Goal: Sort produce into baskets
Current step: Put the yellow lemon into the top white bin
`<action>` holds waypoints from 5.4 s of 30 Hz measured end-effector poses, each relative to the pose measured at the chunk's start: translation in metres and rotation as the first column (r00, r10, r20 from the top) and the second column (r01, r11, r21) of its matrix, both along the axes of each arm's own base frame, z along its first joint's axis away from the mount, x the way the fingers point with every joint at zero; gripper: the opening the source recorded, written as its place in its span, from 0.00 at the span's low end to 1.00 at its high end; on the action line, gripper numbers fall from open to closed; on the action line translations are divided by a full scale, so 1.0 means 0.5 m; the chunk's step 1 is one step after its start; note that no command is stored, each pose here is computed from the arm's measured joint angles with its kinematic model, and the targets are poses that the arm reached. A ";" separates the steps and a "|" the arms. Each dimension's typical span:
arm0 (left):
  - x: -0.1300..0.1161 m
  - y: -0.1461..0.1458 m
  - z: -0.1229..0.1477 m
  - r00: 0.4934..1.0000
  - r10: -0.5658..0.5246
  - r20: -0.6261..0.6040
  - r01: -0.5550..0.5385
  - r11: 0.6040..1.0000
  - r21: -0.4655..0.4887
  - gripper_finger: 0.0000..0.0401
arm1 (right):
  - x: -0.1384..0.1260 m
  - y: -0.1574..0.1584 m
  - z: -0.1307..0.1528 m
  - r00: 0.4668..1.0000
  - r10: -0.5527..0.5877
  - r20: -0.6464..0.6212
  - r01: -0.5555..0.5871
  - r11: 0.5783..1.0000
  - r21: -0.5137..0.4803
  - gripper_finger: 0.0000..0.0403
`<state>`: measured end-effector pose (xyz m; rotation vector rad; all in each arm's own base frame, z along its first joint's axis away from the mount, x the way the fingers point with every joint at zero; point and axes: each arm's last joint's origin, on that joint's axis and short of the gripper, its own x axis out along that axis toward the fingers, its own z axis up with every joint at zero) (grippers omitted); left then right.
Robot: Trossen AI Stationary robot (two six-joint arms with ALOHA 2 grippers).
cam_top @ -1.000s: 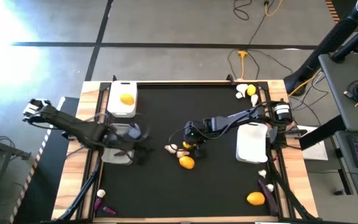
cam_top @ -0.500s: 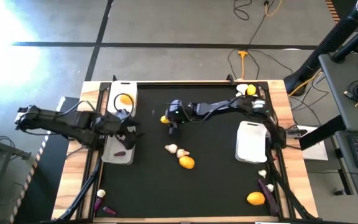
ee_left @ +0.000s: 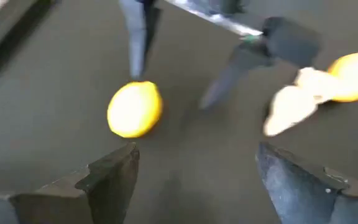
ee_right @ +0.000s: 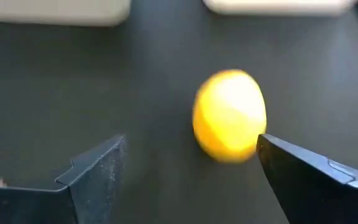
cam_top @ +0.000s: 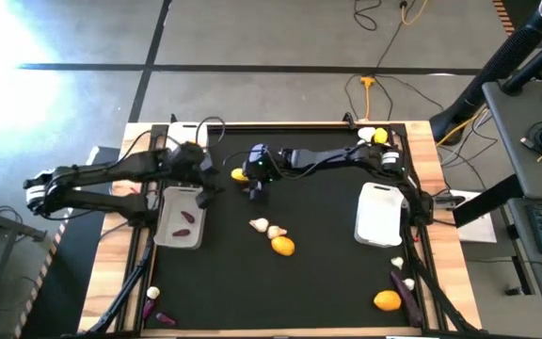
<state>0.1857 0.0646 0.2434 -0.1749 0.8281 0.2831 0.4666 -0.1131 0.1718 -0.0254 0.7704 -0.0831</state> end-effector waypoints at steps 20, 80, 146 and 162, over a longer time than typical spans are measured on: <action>0.153 0.169 -0.129 0.912 -0.356 -0.202 0.394 0.897 0.198 0.77 | -0.183 0.247 0.297 0.983 -0.170 -0.064 0.167 0.985 -0.050 0.89; 0.118 0.158 -0.201 0.865 -0.178 -0.469 0.152 0.984 -0.093 0.70 | -0.215 0.193 0.308 0.984 0.054 -0.169 -0.062 0.997 -0.048 0.87; 0.126 -0.244 0.012 0.865 -0.415 0.282 0.418 0.907 0.054 0.79 | -0.290 0.476 0.238 0.964 -0.008 -0.267 0.034 0.995 0.094 0.82; 0.374 -0.304 -0.103 0.859 -0.512 -0.007 0.511 0.856 0.083 0.79 | -0.371 0.603 0.266 0.956 0.013 -0.293 0.034 0.987 0.156 0.82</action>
